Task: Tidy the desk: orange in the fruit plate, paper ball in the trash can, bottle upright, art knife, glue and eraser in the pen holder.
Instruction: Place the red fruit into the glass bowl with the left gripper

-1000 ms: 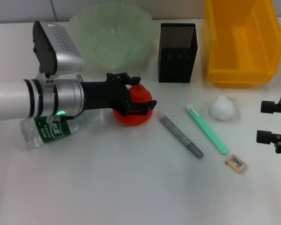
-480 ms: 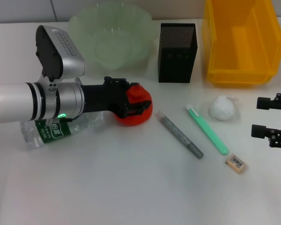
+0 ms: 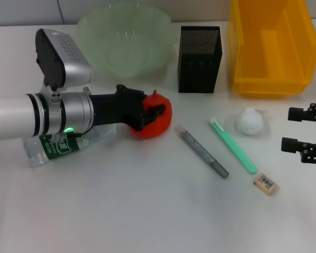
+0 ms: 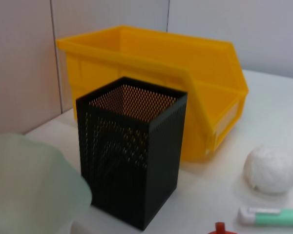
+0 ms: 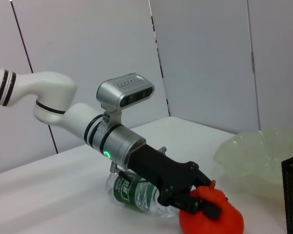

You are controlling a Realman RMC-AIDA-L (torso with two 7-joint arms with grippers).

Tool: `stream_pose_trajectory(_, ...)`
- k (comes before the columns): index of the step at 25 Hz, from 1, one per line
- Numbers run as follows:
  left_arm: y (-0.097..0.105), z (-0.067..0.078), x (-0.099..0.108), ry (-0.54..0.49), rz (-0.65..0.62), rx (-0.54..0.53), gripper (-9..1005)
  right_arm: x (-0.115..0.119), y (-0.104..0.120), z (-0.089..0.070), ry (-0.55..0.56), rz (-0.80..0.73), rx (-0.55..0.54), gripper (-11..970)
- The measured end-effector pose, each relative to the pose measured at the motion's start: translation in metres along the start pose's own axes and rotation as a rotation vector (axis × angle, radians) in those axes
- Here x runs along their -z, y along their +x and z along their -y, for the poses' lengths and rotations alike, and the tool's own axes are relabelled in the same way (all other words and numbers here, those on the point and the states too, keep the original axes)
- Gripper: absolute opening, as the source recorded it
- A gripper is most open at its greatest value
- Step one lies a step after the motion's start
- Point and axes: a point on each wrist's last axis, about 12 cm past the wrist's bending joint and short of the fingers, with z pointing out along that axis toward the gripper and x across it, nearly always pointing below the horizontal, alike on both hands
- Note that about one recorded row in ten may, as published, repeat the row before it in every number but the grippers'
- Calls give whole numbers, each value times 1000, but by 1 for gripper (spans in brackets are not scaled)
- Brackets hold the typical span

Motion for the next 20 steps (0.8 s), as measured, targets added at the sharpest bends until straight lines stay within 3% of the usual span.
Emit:
stream_pose_trajectory(3, -8, 1, 5, 34, 55, 23, 236, -1, 1, 0, -2, 2, 3, 682)
stream_pose_trajectory(11, -42, -10, 22, 8, 156, 43, 173, -2, 3, -1, -5, 7, -5, 676)
stream_pose_trajectory(13, -58, -27, 26, -92, 199, 65, 161, -5, 4, 0, -8, 13, -12, 675)
stream_pose_trajectory(20, -79, -55, 13, -286, 208, 106, 120, -13, 5, 2, -21, 10, -11, 671)
